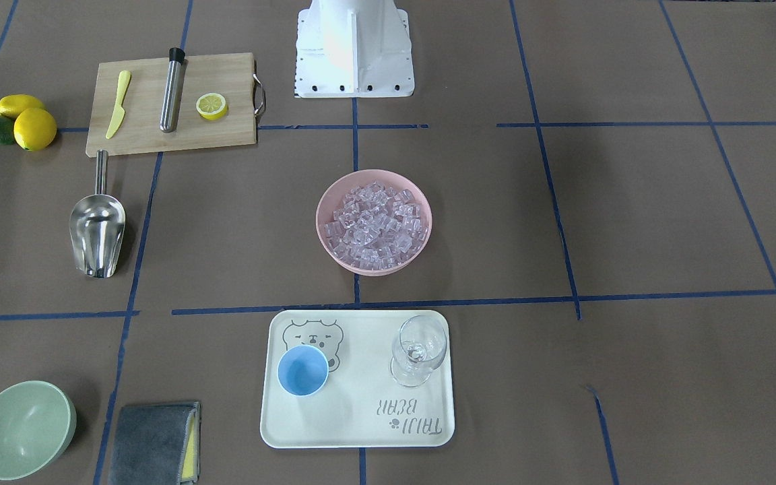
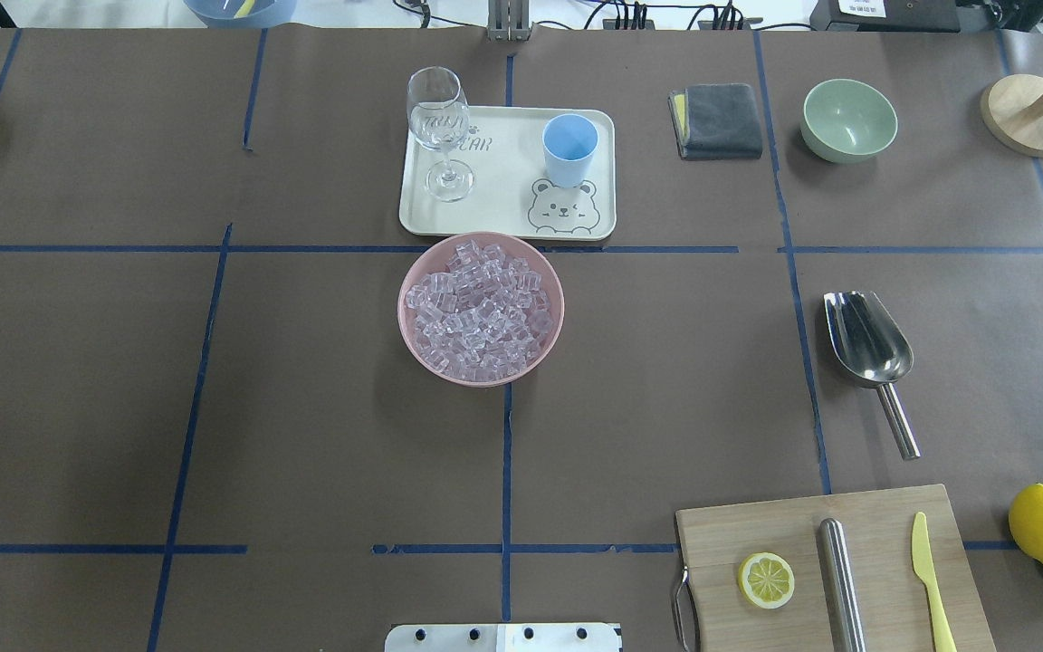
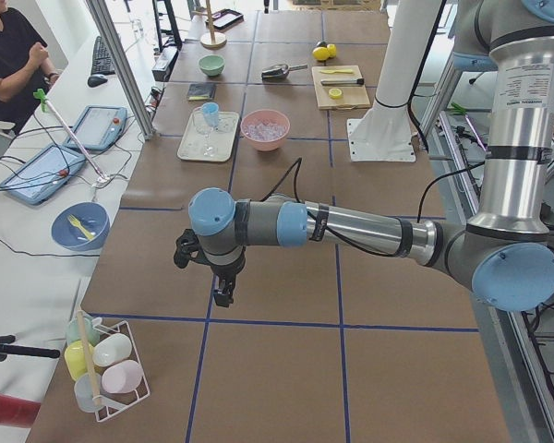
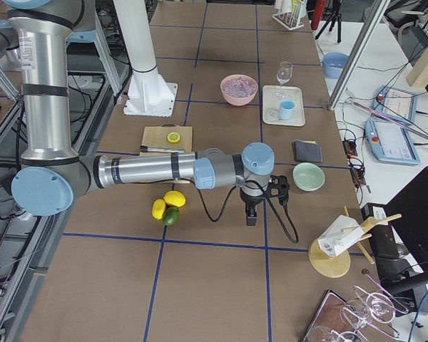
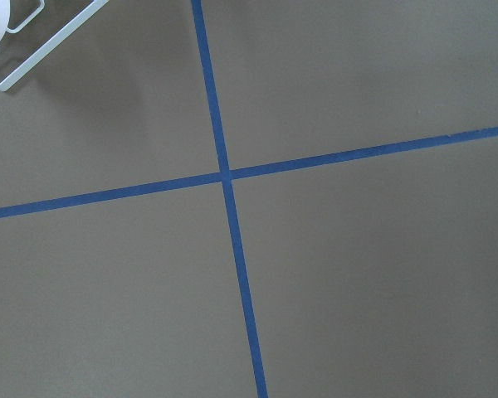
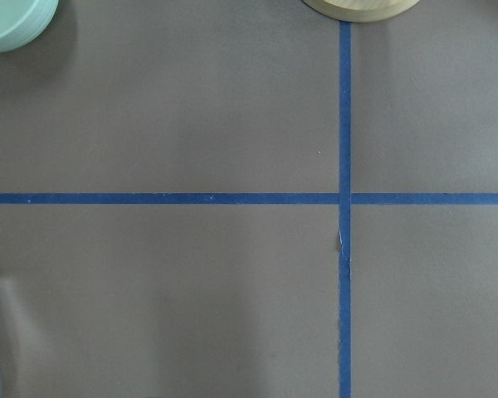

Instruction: Put ice in cup with scoop

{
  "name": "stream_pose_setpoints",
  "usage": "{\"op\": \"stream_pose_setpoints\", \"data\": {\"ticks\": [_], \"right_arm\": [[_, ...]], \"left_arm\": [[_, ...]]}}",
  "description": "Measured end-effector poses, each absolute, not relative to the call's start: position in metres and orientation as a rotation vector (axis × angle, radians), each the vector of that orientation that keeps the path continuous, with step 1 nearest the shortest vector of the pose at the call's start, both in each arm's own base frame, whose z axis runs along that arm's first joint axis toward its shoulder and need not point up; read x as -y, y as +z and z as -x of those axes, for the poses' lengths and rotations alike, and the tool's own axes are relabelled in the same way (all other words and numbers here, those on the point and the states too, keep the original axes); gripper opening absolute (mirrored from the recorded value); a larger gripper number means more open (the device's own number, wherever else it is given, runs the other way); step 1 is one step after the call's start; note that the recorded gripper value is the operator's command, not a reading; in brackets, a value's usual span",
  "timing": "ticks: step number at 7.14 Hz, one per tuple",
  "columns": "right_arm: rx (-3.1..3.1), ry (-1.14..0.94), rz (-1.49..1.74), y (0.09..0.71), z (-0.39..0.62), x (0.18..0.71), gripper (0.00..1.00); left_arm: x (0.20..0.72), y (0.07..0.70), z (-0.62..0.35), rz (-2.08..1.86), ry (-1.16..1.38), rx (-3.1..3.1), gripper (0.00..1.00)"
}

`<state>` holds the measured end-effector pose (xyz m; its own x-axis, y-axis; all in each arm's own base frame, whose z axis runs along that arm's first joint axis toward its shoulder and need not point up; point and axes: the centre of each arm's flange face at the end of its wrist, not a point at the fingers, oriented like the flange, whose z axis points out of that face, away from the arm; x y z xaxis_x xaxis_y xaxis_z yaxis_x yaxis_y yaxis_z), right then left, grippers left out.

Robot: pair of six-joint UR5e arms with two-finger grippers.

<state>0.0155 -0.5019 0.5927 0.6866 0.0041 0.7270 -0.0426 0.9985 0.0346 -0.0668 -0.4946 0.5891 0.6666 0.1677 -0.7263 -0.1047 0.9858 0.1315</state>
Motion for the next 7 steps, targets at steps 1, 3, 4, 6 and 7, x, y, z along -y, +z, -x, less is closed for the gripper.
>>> {"op": "stream_pose_setpoints", "data": {"ticks": [1, 3, 4, 6, 7], "right_arm": [[0.814, 0.023, -0.055, 0.591, -0.016, 0.502, 1.00], [0.818, 0.019, -0.074, 0.579, -0.016, 0.499, 1.00], [0.820, 0.018, -0.079, 0.575, -0.015, 0.498, 1.00], [0.822, 0.014, -0.087, 0.570, -0.015, 0.498, 1.00], [0.822, 0.010, -0.095, 0.566, -0.015, 0.498, 1.00]], "left_arm": [[0.492, 0.588, 0.068, -0.084, 0.153, -0.826, 1.00], [0.486, 0.582, 0.069, -0.097, 0.156, -0.824, 1.00], [0.484, 0.581, 0.069, -0.098, 0.156, -0.824, 1.00], [0.482, 0.582, 0.069, -0.097, 0.154, -0.825, 1.00], [0.482, 0.582, 0.069, -0.096, 0.153, -0.826, 1.00]]}}
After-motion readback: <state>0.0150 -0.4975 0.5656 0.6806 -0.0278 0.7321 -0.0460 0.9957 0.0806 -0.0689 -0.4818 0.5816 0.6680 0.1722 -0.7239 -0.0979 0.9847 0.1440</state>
